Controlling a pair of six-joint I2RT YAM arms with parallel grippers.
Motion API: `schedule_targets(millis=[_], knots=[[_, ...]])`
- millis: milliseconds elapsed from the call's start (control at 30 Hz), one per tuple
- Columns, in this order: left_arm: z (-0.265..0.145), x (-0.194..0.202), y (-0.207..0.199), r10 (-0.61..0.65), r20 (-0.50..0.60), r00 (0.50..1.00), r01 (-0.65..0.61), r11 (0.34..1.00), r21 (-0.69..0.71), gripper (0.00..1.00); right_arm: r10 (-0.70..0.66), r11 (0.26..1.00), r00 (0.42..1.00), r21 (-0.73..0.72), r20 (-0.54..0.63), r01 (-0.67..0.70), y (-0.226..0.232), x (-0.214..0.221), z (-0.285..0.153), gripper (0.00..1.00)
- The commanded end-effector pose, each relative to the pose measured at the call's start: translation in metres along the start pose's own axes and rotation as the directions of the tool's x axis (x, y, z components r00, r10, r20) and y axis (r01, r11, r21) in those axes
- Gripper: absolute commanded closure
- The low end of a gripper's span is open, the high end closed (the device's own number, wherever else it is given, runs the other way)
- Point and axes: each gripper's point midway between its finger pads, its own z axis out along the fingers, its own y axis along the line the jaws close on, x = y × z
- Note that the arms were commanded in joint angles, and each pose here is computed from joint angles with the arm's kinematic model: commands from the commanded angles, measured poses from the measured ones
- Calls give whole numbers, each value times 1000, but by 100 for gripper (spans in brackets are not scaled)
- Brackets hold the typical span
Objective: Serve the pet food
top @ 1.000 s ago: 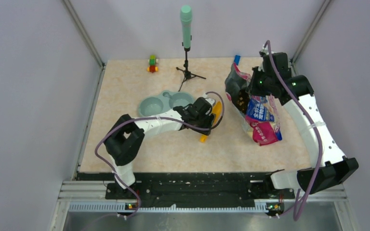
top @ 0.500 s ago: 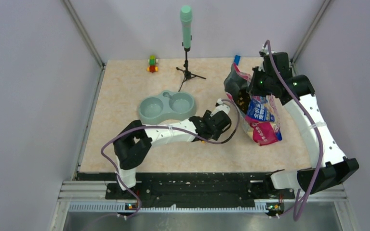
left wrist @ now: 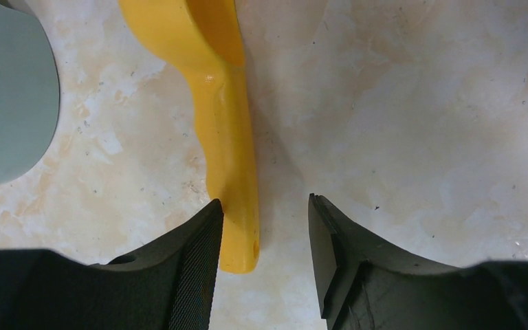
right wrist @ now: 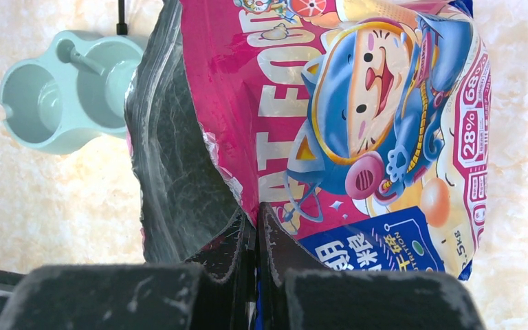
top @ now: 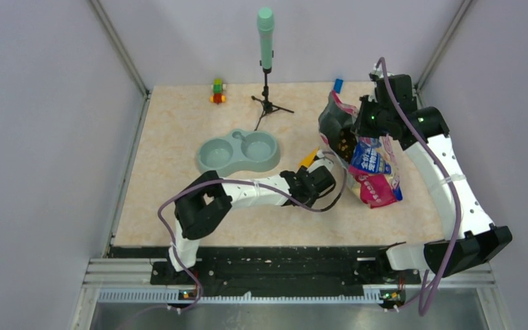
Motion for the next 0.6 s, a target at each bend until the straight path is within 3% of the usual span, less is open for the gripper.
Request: schedule_targets(millis=[0, 367, 467, 567], knots=[[4, -8, -1, -38, 3, 999, 38, 999, 8, 47, -5, 997, 999, -74, 36, 7, 16, -9, -12, 100], [16, 7, 17, -102, -33, 994, 101, 994, -32, 59, -5, 997, 999, -76, 36, 8, 16, -8, -13, 100], [18, 10, 22, -132, -38, 990, 131, 991, -37, 66, -7, 997, 999, -76, 36, 10, 16, -8, -12, 100], [18, 10, 26, -162, -37, 986, 161, 986, -35, 79, -6, 997, 999, -77, 36, 9, 16, -9, -13, 100]])
